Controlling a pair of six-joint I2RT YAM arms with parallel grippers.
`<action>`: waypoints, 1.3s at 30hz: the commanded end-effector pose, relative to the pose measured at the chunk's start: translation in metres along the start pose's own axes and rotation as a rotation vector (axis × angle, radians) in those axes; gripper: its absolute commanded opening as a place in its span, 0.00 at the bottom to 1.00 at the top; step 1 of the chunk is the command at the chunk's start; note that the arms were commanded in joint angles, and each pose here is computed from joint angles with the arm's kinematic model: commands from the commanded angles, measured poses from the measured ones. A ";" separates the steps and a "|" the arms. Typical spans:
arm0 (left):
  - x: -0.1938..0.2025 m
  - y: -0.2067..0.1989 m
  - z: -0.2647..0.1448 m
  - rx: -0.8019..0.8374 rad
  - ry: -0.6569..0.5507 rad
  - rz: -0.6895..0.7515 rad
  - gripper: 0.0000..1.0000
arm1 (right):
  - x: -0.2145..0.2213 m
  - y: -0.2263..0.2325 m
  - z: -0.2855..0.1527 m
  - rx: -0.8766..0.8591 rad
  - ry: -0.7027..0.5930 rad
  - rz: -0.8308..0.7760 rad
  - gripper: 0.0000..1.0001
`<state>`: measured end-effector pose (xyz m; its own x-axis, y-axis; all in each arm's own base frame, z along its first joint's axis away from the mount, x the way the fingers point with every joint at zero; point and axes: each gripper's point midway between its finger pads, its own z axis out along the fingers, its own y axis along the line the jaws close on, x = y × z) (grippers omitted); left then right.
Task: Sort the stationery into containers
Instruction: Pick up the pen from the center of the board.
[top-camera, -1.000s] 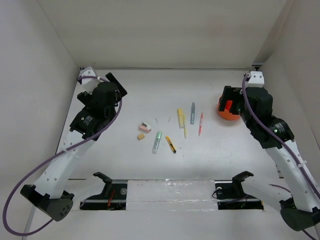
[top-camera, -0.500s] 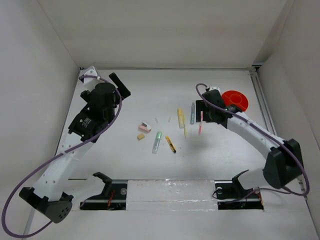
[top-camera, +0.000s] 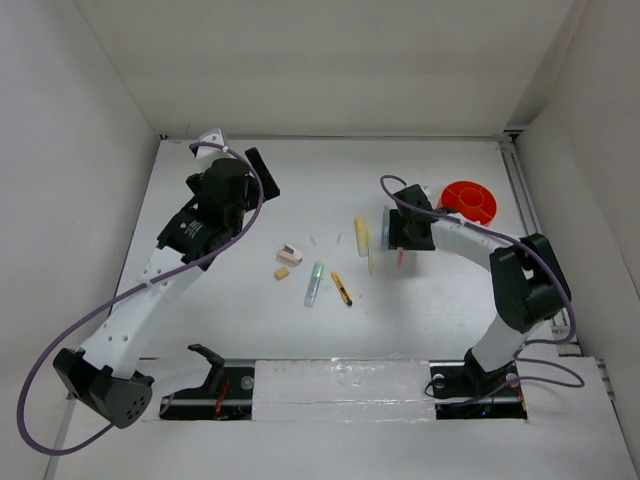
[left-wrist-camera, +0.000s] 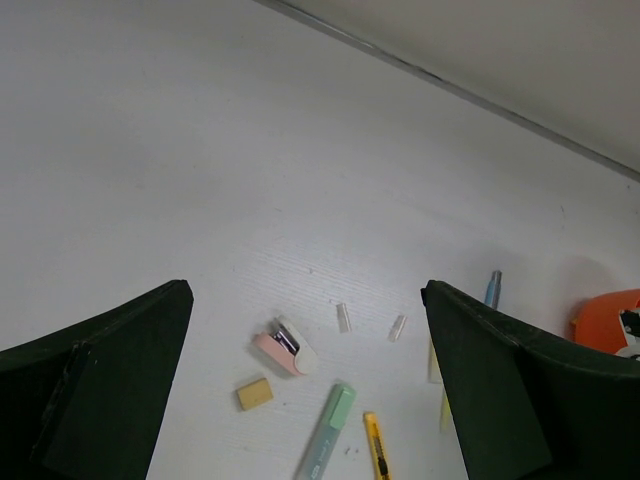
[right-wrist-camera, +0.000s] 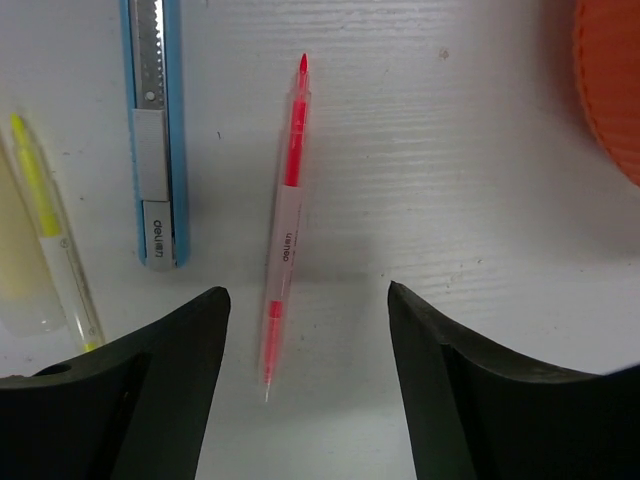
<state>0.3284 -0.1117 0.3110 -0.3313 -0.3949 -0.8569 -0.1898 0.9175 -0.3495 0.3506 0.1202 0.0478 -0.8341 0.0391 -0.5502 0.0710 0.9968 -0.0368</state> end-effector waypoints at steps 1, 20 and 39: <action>-0.016 -0.009 -0.009 0.046 -0.029 -0.006 1.00 | -0.008 0.011 0.008 -0.044 -0.027 0.042 0.69; -0.012 -0.001 0.001 -0.037 -0.003 0.025 1.00 | 0.004 0.003 0.024 -0.026 0.157 0.026 0.28; 0.073 -0.083 0.067 0.052 0.336 0.077 1.00 | -0.051 0.011 -0.054 -0.097 -0.125 0.059 0.00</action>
<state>0.3813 -0.1801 0.2902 -0.5128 -0.3574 -0.7806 -0.1239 0.9305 -0.3446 0.3556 0.1247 0.0762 -0.8384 0.0820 -0.5388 0.0674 0.9966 0.0469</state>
